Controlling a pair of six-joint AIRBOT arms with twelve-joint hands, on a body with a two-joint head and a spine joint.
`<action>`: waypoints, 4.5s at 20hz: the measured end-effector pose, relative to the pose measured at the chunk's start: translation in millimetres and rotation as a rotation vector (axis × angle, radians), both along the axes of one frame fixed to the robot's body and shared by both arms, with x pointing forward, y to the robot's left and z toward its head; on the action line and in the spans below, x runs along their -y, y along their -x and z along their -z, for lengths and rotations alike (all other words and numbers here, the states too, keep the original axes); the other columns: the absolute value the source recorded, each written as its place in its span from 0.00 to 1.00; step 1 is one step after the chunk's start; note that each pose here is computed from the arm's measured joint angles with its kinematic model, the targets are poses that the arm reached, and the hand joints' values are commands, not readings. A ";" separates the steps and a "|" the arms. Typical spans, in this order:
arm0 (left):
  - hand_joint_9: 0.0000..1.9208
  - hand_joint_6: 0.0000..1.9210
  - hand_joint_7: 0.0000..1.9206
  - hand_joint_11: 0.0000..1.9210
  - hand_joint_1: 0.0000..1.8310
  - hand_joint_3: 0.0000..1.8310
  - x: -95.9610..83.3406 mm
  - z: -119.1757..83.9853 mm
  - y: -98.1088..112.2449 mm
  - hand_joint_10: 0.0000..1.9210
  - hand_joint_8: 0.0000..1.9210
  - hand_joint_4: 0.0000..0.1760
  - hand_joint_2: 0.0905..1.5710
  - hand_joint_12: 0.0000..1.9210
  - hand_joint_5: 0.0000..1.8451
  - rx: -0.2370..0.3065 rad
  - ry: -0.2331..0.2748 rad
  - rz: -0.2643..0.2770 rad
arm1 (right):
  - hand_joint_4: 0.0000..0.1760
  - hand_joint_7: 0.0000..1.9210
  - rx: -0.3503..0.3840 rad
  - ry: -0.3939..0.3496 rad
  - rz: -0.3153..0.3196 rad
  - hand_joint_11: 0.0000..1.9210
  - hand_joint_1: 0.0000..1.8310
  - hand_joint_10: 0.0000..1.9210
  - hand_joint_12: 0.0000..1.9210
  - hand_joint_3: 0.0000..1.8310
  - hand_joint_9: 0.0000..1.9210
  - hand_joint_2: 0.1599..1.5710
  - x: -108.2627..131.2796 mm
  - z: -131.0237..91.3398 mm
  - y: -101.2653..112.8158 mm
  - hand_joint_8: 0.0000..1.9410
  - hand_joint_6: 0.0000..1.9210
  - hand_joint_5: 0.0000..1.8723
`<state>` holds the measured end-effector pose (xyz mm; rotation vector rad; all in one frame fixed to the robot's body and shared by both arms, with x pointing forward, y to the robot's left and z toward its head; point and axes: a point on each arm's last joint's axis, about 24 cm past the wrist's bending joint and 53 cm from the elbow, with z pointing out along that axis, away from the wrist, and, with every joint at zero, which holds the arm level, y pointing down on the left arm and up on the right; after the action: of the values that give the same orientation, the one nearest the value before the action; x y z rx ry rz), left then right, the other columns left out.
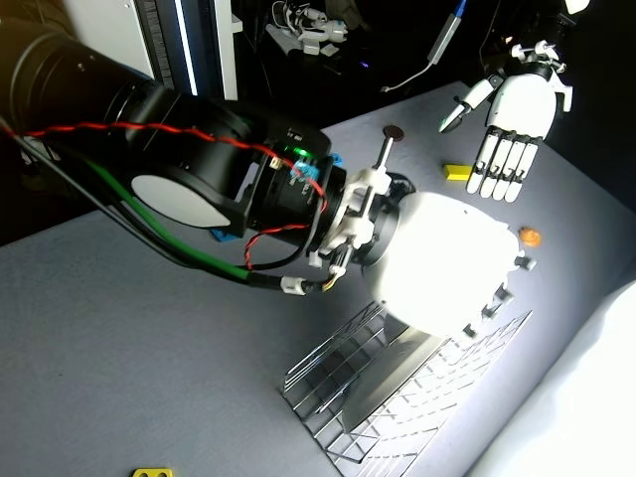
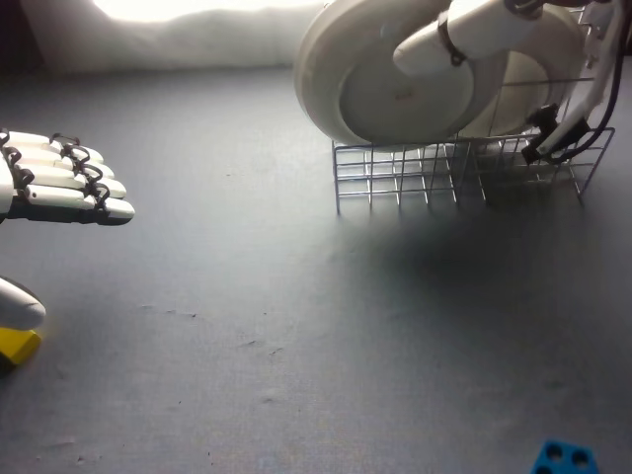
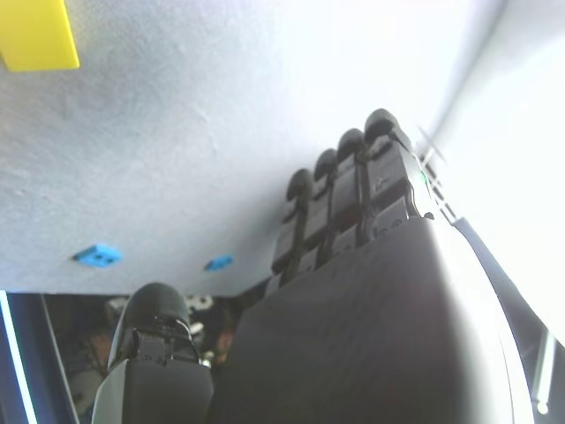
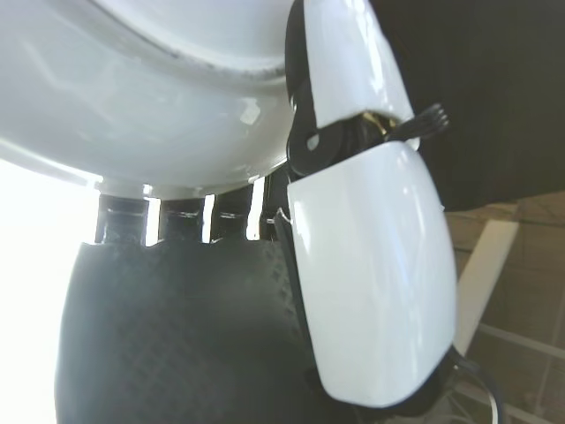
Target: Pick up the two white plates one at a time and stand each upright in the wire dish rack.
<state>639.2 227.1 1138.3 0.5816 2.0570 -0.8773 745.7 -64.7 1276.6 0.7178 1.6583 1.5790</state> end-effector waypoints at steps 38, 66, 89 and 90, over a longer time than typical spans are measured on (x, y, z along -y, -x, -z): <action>0.00 0.00 0.01 0.00 0.00 0.00 0.3 1.3 0.7 0.00 0.00 0.00 0.71 0.00 0.02 0.000 -0.007 0.004 | 0.09 0.52 0.084 0.119 -0.040 0.36 0.66 0.28 0.63 0.00 0.49 0.69 -14.5 39.4 11.1 0.51 0.57 0.48; 0.00 0.00 0.01 0.00 0.00 0.00 3.8 1.8 3.0 0.00 0.00 0.00 0.71 0.00 0.02 -0.002 -0.005 0.011 | 0.00 0.34 0.318 0.053 -0.025 0.06 0.56 0.00 0.65 0.00 0.33 0.64 -8.3 -17.9 17.9 0.00 0.00 0.32; 0.01 0.01 0.02 0.01 0.00 0.00 53.8 -31.0 43.5 0.00 0.01 0.00 0.71 0.00 0.03 0.122 -0.023 0.197 | 0.00 0.33 0.828 0.295 -0.228 0.04 0.57 0.00 0.65 0.00 0.32 0.64 -13.9 -64.2 112.4 0.00 0.00 0.30; 0.01 0.01 0.02 0.01 0.00 0.00 55.8 -31.7 45.7 0.00 0.01 0.00 0.71 0.00 0.03 0.122 -0.020 0.207 | 0.00 0.33 0.811 0.301 -0.226 0.04 0.57 0.00 0.65 0.00 0.32 0.64 -13.6 -61.3 109.9 0.00 0.00 0.30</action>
<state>593.5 171.3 1170.0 0.8499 1.9213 -0.9175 635.8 -51.1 1337.9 -0.2657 1.3198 1.4372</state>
